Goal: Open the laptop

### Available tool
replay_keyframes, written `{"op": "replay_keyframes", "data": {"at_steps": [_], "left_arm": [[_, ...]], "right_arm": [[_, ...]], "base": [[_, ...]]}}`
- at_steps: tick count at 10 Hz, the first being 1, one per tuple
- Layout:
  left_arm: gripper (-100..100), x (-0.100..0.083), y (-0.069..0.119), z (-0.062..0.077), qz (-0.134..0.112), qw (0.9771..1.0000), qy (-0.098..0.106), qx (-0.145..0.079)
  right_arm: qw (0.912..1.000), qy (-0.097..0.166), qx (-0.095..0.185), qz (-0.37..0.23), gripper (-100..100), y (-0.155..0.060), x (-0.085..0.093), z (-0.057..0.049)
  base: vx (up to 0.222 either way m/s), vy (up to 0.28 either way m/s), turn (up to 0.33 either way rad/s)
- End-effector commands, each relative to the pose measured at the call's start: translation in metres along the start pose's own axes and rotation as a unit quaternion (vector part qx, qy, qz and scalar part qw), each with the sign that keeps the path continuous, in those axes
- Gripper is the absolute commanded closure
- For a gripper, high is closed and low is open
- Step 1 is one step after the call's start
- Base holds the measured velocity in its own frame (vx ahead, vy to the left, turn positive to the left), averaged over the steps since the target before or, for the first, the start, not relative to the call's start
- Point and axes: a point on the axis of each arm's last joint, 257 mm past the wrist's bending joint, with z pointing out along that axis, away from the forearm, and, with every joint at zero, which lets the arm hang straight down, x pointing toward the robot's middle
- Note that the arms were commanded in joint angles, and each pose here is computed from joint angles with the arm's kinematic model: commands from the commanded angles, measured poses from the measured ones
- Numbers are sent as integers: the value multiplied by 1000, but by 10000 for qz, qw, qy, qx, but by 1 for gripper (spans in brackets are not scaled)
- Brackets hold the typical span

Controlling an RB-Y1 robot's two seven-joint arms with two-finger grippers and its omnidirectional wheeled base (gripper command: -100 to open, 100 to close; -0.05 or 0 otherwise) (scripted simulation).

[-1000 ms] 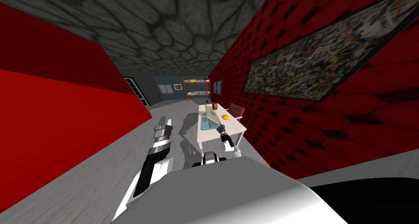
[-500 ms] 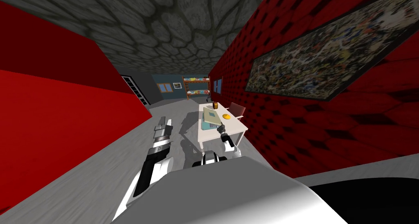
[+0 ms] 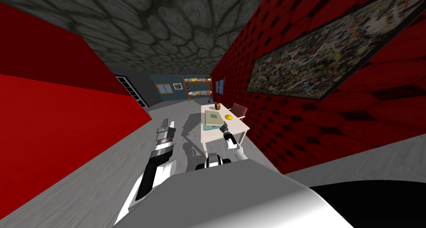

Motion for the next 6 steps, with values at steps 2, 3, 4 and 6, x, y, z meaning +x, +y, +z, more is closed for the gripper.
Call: {"op": "replay_keyframes", "data": {"at_steps": [2, 3, 4, 6], "left_arm": [[0, 0, 0, 0, 0, 10000, 0, 0], [0, 0, 0, 0, 0, 10000, 0, 0], [0, 0, 0, 0, 0, 10000, 0, 0], [0, 0, 0, 0, 0, 10000, 0, 0]], "right_arm": [[9999, 94, 71, -10, -100, 12, 20, 21], [10000, 65, 66, -7, -100, 9, 15, 17], [9999, 61, 79, -11, 0, 8, 15, 17], [9999, 61, 79, -11, 0, 8, 15, 17]], "base": [[-46, 15, -57], [-18, 9, -9], [0, 0, 0], [0, 0, 0]]}}
